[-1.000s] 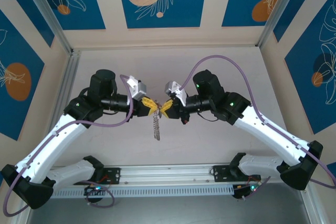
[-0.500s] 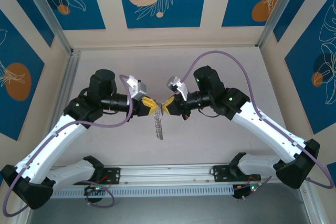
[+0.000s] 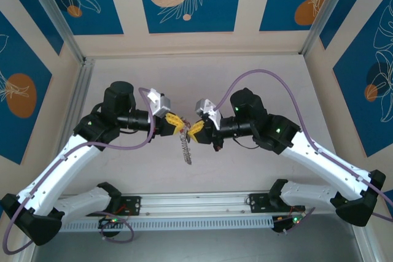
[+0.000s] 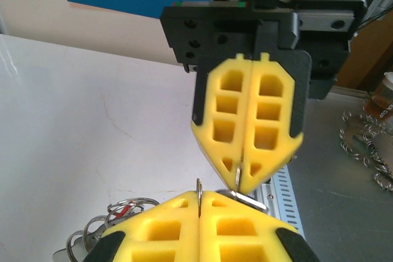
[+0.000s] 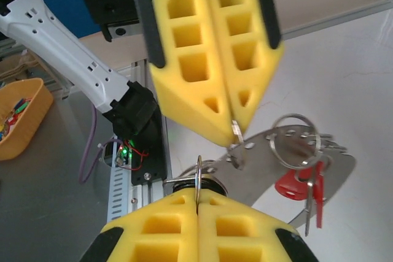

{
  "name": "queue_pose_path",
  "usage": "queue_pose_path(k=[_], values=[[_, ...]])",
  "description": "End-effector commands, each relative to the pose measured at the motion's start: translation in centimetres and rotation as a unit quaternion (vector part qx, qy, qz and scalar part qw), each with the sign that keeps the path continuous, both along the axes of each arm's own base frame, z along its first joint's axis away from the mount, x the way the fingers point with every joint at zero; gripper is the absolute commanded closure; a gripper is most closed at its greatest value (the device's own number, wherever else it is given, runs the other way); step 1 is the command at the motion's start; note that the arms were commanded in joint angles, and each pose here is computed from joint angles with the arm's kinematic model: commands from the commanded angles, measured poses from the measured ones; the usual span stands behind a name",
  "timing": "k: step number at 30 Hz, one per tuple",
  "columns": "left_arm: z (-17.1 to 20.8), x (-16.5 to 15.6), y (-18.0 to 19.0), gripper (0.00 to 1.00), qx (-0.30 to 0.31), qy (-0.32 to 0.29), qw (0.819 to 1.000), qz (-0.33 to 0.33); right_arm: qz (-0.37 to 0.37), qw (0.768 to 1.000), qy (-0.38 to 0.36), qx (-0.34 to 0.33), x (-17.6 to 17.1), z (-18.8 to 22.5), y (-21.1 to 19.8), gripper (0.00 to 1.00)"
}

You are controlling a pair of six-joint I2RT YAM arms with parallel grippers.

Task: Put the keys on the keyring

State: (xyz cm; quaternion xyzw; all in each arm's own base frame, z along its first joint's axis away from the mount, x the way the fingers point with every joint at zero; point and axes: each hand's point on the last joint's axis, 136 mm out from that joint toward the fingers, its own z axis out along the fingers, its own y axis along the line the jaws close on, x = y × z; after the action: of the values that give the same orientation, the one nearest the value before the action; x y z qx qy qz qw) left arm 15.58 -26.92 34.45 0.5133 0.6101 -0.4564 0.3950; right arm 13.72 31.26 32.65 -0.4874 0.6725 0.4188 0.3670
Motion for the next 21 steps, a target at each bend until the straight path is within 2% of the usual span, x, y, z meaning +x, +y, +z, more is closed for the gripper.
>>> queue_pose_path(k=[1,10,14,21], values=[[1.8,-0.9,-0.1,1.0,-0.026,-0.02,0.999,-0.018,-0.025,0.999,-0.019,-0.004,0.7,-0.6,0.1,1.0],[3.1,-2.9,-0.1,1.0,-0.06,0.0,0.995,-0.074,-0.08,0.995,-0.059,0.019,1.1,-0.4,-0.4,1.0],[3.7,-3.4,-0.3,1.0,-0.07,0.021,0.992,-0.1,-0.073,0.992,-0.094,0.049,-0.1,0.7,-0.7,1.0],[5.3,-3.5,-0.7,1.0,-0.095,0.042,0.988,-0.119,-0.079,0.986,-0.109,0.097,-0.5,3.3,-1.5,1.0]])
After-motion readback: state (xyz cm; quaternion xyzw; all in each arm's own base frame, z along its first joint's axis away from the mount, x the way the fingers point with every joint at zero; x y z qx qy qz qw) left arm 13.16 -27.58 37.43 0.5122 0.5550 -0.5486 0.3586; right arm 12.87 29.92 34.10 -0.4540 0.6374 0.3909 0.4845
